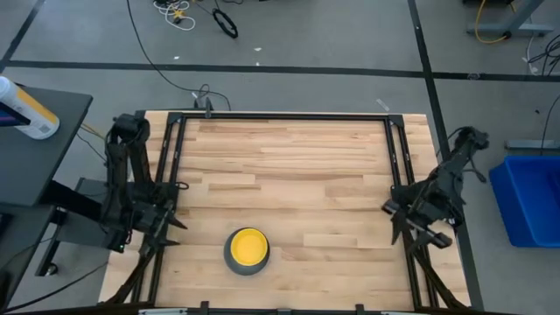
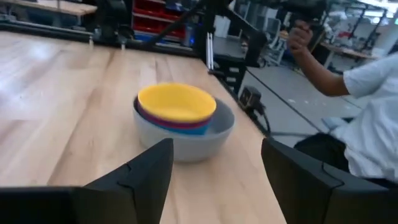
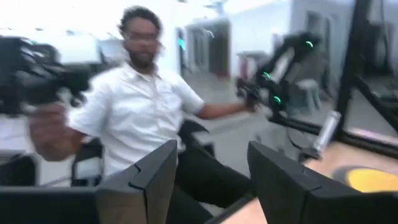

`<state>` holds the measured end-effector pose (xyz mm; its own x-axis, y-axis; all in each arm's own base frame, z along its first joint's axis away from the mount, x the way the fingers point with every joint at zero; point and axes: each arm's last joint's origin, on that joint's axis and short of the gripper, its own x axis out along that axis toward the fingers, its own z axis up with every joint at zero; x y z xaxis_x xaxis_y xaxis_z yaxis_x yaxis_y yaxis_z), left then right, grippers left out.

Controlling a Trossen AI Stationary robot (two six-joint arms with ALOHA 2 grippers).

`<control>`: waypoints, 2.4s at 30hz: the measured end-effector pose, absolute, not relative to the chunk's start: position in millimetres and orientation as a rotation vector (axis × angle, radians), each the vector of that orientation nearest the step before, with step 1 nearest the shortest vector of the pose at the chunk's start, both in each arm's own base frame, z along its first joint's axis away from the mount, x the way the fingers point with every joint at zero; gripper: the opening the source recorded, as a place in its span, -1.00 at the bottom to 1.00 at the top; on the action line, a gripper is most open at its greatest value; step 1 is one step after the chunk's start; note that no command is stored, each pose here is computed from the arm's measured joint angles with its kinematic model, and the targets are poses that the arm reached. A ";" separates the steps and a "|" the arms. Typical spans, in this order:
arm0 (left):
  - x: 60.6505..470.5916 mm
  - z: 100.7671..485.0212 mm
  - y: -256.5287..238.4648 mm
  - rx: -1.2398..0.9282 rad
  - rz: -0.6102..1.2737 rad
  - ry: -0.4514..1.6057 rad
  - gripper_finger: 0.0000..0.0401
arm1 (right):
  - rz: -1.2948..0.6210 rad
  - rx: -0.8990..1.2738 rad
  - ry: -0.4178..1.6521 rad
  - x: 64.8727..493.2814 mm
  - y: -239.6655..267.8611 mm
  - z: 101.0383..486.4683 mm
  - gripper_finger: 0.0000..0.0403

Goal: Nest bowls inside each other
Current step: Return to Home Position

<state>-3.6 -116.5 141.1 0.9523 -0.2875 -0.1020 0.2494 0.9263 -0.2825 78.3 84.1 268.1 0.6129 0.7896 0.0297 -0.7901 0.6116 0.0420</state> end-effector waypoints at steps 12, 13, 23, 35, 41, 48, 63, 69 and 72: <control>3.8 125.8 -101.6 -0.170 -0.251 0.021 0.26 | 1.028 -0.036 -0.089 58.6 74.5 184.8 0.07; 6.2 126.2 -101.4 -0.171 -0.228 0.018 0.26 | 0.994 -0.045 -0.075 59.9 74.2 180.8 0.07; 41.8 140.5 -118.5 -0.192 0.066 0.145 0.26 | 0.923 -0.027 -0.100 62.8 73.7 173.7 -0.01; 150.5 211.6 -140.3 -0.003 -0.380 0.179 0.26 | 0.917 0.002 -0.099 63.0 73.6 174.9 0.06; 190.0 209.3 -97.7 0.022 -0.325 0.150 0.26 | 0.921 0.029 -0.072 63.0 73.7 173.8 0.08; 178.3 234.4 -42.6 0.041 -0.254 0.096 0.26 | 0.975 0.035 -0.063 61.7 74.6 173.2 0.03; 93.6 171.9 -26.6 -0.033 -0.214 -0.051 0.26 | 0.980 0.037 -0.045 61.7 74.8 171.9 0.03; 94.3 168.8 -27.6 -0.080 -0.236 -0.008 0.26 | 0.998 0.041 -0.036 61.2 75.0 171.4 0.07; 93.8 168.4 -28.3 -0.077 -0.263 -0.003 0.26 | 1.021 0.031 -0.032 60.6 75.4 170.6 0.08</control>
